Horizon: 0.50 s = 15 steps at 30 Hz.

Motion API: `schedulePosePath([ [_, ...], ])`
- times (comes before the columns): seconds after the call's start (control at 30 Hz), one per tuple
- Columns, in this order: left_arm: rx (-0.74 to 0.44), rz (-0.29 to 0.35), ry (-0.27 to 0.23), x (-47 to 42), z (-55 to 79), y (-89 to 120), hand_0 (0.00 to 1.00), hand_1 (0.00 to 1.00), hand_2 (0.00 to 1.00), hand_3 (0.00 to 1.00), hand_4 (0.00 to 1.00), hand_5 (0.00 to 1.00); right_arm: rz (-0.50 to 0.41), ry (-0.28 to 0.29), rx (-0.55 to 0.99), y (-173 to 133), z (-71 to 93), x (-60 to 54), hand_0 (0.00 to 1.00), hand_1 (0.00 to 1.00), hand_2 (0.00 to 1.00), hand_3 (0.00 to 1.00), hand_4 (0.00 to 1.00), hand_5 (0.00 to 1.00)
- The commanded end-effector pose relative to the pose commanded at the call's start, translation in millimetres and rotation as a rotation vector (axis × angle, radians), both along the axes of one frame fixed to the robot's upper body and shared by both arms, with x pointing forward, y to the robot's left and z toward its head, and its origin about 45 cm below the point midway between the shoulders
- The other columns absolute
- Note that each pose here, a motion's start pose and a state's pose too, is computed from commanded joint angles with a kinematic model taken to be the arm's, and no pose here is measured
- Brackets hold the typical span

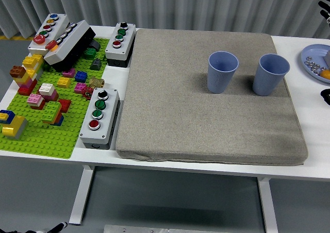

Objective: Pick cup pour cup place

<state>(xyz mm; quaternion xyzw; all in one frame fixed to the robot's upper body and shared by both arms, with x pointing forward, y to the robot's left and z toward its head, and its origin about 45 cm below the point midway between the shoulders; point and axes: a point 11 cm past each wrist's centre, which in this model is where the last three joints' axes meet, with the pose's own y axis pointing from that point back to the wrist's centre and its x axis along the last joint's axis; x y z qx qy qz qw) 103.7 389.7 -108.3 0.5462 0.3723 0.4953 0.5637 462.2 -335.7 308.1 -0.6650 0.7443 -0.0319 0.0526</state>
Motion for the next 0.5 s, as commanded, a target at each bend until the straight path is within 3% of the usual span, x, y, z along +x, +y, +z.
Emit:
schedulePosePath([
  [0.1, 0.000, 0.000, -0.001, 0.3, 0.0, -0.2, 0.850, 0.868, 0.891, 0.779, 0.596, 0.998, 0.002, 0.005, -0.035, -4.6, -1.2, -2.7, 0.886, 0.755, 0.743, 0.773, 0.753, 0.517],
  [0.13, 0.000, 0.000, -0.001, 0.4, 0.0, -0.2, 0.850, 0.867, 0.891, 0.779, 0.596, 0.998, 0.003, 0.006, -0.044, -5.6, -1.5, -3.3, 0.909, 0.867, 0.960, 0.987, 0.857, 0.219],
  [0.5, -0.002, -0.002, -0.002, 0.6, -0.2, -1.2, 0.849, 0.867, 0.890, 0.780, 0.596, 0.998, 0.052, 0.083, -0.125, -12.7, -23.5, -26.9, 0.927, 0.906, 0.998, 0.998, 0.865, 0.171],
])
